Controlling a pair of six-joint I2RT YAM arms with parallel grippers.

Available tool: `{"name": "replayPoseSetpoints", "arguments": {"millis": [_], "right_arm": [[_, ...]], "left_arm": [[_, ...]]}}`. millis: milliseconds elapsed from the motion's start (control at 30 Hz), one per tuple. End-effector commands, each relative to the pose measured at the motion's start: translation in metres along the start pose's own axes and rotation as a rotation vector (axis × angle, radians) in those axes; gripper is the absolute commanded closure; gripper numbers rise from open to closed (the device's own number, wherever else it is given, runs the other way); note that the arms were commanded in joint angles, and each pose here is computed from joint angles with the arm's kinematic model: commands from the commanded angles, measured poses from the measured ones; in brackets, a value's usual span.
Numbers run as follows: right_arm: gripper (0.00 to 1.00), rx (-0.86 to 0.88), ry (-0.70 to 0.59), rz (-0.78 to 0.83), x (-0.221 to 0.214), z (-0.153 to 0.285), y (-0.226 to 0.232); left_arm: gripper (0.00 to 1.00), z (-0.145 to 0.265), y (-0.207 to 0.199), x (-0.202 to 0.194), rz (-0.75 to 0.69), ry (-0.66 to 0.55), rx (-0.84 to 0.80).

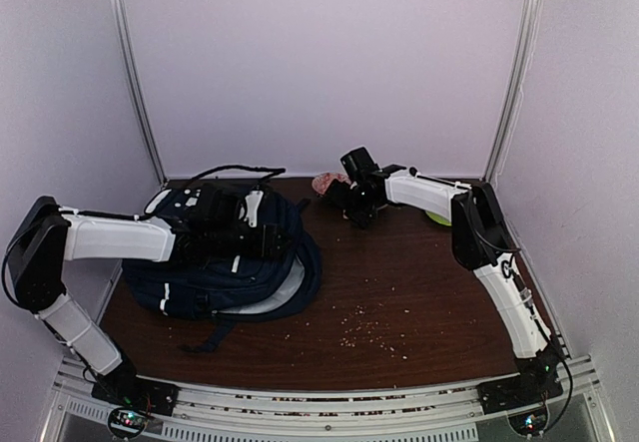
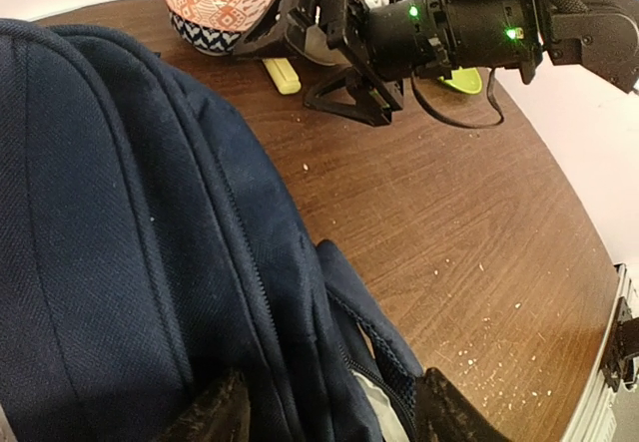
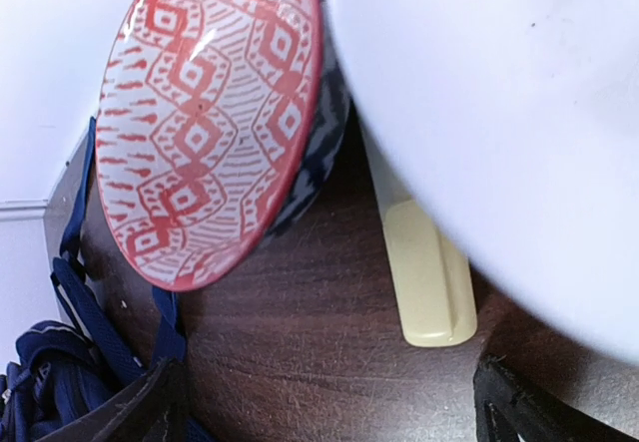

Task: Pack the student bag
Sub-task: Move the stationery to the center of the board.

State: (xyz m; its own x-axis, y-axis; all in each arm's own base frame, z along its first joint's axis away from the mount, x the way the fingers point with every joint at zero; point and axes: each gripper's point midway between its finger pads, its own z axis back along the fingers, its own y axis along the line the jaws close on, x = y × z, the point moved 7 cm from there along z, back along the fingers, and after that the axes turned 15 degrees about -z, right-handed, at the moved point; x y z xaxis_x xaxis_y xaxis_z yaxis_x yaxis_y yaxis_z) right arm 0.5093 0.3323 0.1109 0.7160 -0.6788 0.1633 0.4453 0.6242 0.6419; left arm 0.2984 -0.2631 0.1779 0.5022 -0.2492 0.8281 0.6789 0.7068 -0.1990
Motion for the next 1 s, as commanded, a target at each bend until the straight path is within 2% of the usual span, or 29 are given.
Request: {"name": "replayPoseSetpoints", "arguments": {"millis": [0, 233, 367, 600, 833, 967], "right_arm": [[0.00, 0.023, -0.044, -0.073, 0.014, 0.008, 0.002], [0.01, 0.051, -0.139, -0.129, 0.027, 0.022, 0.010], [0.00, 0.059, -0.138, -0.135, 0.034, 0.017, 0.016], [0.01, 0.086, -0.054, -0.213, 0.029, -0.008, 0.006], [0.00, 0.084, -0.061, -0.261, 0.033, -0.010, 0.002], [0.01, 0.119, -0.001, -0.302, 0.027, -0.019, 0.005]], "left_arm": [[0.02, 0.018, 0.003, 0.016, 0.007, -0.019, 0.029], [0.02, 0.068, -0.011, 0.049, -0.027, -0.115, 0.041], [0.02, 0.085, -0.013, 0.060, -0.044, -0.152, 0.057], [0.02, 0.091, -0.014, 0.063, -0.035, -0.171, 0.056], [0.02, 0.095, -0.015, 0.064, -0.032, -0.172, 0.062], [0.02, 0.095, -0.016, 0.065, -0.031, -0.172, 0.055]]}}
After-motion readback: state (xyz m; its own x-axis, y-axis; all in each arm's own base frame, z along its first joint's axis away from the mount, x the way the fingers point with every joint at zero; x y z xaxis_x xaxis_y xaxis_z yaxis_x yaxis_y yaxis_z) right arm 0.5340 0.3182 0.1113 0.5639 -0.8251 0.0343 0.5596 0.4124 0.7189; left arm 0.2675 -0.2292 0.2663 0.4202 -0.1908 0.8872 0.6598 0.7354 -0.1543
